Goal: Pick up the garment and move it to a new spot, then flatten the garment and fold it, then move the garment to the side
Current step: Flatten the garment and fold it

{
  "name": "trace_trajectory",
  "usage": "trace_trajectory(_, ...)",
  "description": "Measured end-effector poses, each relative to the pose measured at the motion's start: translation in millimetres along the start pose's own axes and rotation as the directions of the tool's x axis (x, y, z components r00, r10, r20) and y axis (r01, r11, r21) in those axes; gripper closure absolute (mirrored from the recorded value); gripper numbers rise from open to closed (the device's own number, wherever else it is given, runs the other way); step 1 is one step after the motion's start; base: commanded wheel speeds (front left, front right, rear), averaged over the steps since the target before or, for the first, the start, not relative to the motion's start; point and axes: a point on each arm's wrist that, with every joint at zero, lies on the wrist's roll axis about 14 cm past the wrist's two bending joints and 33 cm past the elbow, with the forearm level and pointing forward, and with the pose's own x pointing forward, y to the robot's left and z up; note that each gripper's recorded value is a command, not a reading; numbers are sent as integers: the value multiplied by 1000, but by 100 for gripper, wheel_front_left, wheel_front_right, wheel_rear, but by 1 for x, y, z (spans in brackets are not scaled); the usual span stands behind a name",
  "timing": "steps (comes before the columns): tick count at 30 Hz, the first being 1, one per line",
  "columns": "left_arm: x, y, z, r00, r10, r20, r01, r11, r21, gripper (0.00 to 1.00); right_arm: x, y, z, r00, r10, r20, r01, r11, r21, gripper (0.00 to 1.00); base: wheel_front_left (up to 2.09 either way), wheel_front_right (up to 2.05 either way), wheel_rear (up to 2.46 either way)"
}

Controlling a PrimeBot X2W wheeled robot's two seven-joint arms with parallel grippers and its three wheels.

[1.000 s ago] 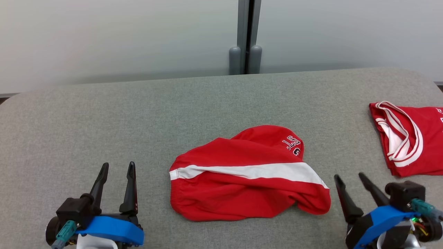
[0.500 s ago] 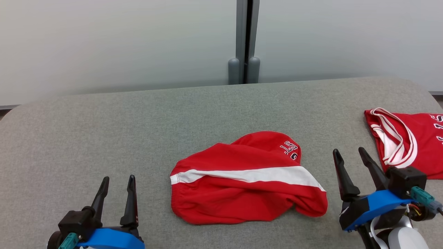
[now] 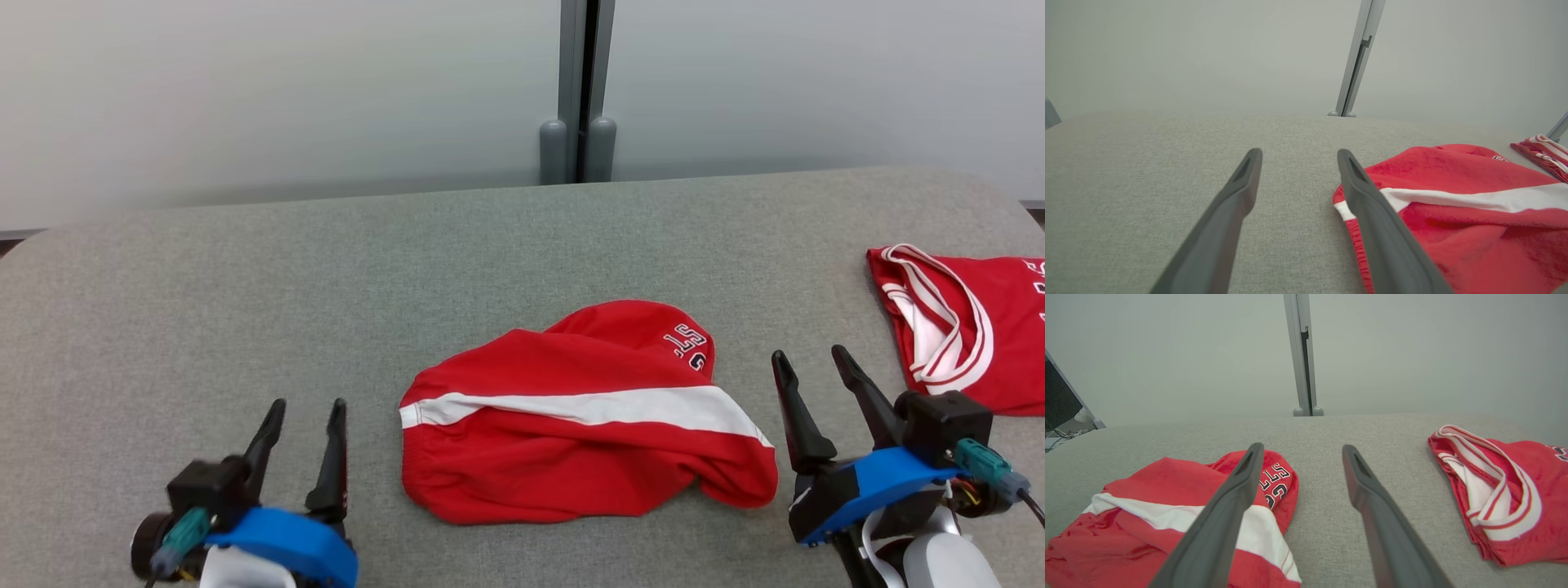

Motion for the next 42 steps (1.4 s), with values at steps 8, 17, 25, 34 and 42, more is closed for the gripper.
trace_trajectory(8, 28, -23, -51, 934, -105, -343, 109, 994, -7, 0, 11, 4, -7, 1000, 14, -22, -14, 1000, -2, 0, 0, 0, 0)
trace_trajectory(17, 41, -37, -95, 831, -143, -538, 115, 990, -84, 0, 17, 0, -23, 998, 8, -60, -8, 1000, 5, 0, 0, 0, 0)
trace_trajectory(25, 50, -35, -103, 811, -118, -572, 101, 993, -62, 100, 15, -4, -36, 994, -3, -110, 5, 1000, 15, 0, 0, 0, 0)
trace_trajectory(34, 43, -31, -95, 857, -98, -507, 79, 995, -59, 100, -7, -4, -66, 952, 7, -306, 39, 989, 144, 0, 0, 0, 0)
trace_trajectory(42, 35, -30, -93, 865, -101, -491, 79, 995, -65, 100, -18, 14, -79, 919, 83, -386, 21, 966, 257, 0, 0, 0, 0)
